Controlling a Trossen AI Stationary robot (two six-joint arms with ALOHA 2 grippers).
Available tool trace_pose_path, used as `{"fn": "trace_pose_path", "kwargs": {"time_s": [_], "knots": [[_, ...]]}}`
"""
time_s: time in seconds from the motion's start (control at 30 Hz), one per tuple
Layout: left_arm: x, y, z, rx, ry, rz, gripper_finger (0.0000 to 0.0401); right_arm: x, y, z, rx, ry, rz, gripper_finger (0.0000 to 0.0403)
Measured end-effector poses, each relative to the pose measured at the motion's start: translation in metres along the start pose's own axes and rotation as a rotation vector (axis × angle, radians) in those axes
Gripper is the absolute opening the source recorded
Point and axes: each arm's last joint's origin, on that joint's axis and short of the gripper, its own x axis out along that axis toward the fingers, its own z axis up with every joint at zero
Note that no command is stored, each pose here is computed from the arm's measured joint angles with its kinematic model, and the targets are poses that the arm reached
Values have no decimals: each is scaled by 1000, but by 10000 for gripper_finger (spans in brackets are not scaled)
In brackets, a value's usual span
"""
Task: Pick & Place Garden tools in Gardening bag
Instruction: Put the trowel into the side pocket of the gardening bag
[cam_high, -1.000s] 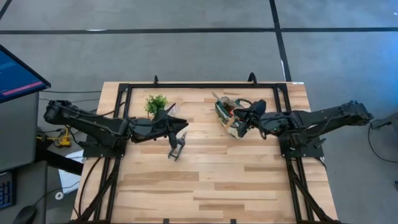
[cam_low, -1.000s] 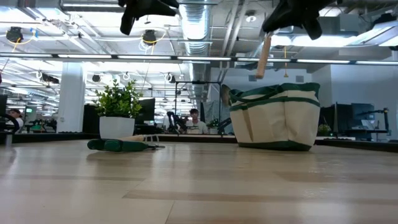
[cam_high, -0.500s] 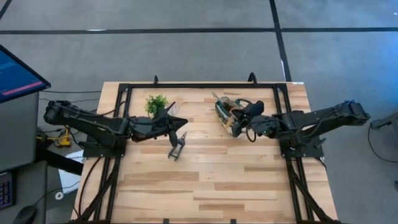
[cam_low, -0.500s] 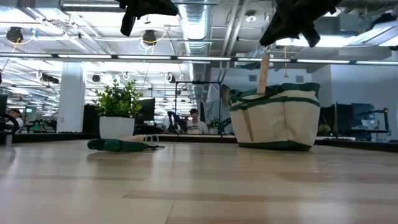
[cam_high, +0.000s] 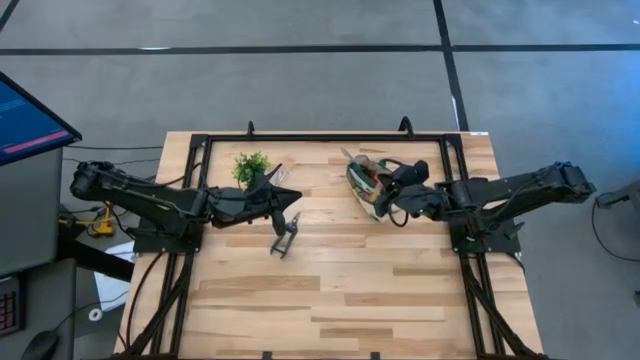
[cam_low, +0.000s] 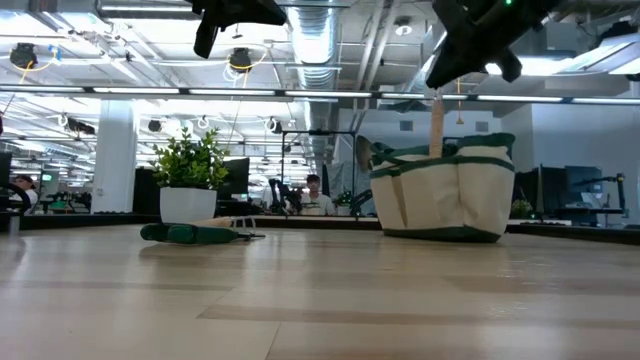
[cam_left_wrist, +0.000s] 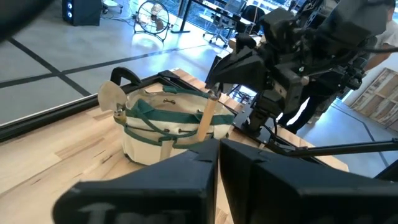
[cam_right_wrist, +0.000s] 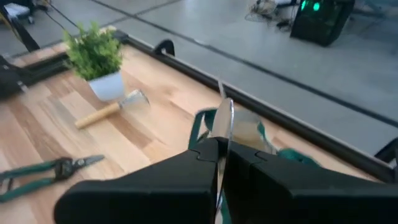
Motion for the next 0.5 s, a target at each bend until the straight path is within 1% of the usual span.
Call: {"fn": "trace_pose_path", "kwargs": {"time_s": [0.3,0.4,0.5], "knots": [[0,0,0,0,0,0,4,0,0,-3,-3,21,7,0],[0,0,0,0,1,0,3,2,-1,-10,7,48,27,0],[0,0,0,0,1,0,3,5,-3,-21,33,72,19,0]]}}
